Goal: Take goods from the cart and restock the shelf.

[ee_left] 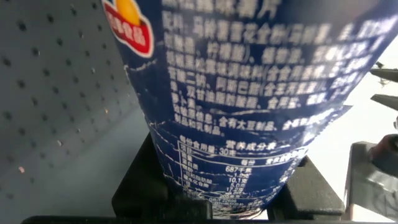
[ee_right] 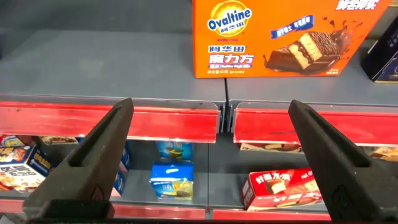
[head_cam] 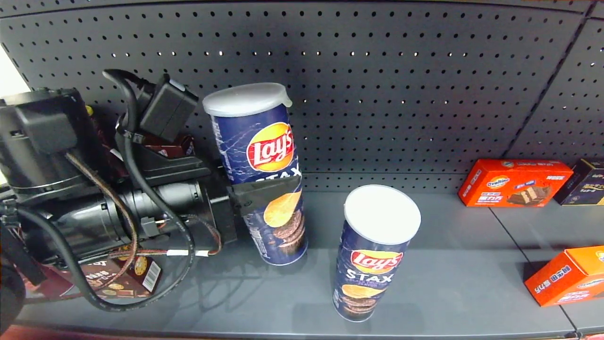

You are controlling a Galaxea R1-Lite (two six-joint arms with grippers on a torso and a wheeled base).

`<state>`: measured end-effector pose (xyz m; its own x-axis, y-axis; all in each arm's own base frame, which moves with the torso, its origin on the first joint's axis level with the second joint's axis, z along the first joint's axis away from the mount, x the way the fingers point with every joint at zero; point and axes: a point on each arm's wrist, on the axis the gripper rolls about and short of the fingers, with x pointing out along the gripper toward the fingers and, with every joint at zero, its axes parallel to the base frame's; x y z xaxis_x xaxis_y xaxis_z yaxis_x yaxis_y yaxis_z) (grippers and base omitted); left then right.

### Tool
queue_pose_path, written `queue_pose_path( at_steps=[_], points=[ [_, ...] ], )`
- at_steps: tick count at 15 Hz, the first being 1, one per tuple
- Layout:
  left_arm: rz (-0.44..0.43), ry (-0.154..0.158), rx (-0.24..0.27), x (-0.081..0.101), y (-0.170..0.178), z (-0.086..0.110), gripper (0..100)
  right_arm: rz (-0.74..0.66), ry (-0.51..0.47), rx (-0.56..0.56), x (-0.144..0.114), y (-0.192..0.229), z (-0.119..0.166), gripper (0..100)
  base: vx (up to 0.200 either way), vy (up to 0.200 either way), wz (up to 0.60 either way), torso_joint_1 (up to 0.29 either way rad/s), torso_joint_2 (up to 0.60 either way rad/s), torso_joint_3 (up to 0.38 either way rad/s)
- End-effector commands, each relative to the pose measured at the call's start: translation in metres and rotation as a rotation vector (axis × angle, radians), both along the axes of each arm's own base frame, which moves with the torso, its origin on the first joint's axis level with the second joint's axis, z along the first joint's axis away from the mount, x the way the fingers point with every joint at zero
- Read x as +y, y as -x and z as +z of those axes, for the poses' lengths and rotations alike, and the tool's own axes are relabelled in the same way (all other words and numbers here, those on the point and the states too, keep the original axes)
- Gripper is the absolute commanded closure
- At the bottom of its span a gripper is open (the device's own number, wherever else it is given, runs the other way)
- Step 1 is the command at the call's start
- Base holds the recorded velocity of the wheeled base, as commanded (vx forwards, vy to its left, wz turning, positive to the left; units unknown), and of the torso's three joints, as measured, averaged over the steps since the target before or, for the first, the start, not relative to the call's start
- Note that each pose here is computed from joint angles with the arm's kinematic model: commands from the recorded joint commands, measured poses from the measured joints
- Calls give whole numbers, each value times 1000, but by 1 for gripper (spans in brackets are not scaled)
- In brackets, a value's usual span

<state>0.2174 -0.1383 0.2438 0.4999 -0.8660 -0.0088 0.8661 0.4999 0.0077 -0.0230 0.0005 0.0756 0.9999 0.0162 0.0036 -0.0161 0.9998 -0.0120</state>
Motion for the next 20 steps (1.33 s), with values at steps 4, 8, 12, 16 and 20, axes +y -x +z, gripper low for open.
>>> queue_pose_path(
  at_steps=[4,8,12,16,20],
  points=[
    [-45,-76,-50,-15,-23,-15,100,1,0,2,0,0,0,0,0,0,0,0,0,0],
    [-139,-71,-41,-25,-47,-18,100,1,0,2,0,0,0,0,0,0,0,0,0,0],
    [-128,-71,-47,-43,-90,-25,100,1,-1,2,0,0,0,0,0,0,0,0,0,0],
    [-127,-78,-32,-57,-117,-33,100,1,0,2,0,0,0,0,0,0,0,0,0,0],
    [-130,-105,-41,-65,-134,-32,100,1,0,2,0,0,0,0,0,0,0,0,0,0]
  ],
)
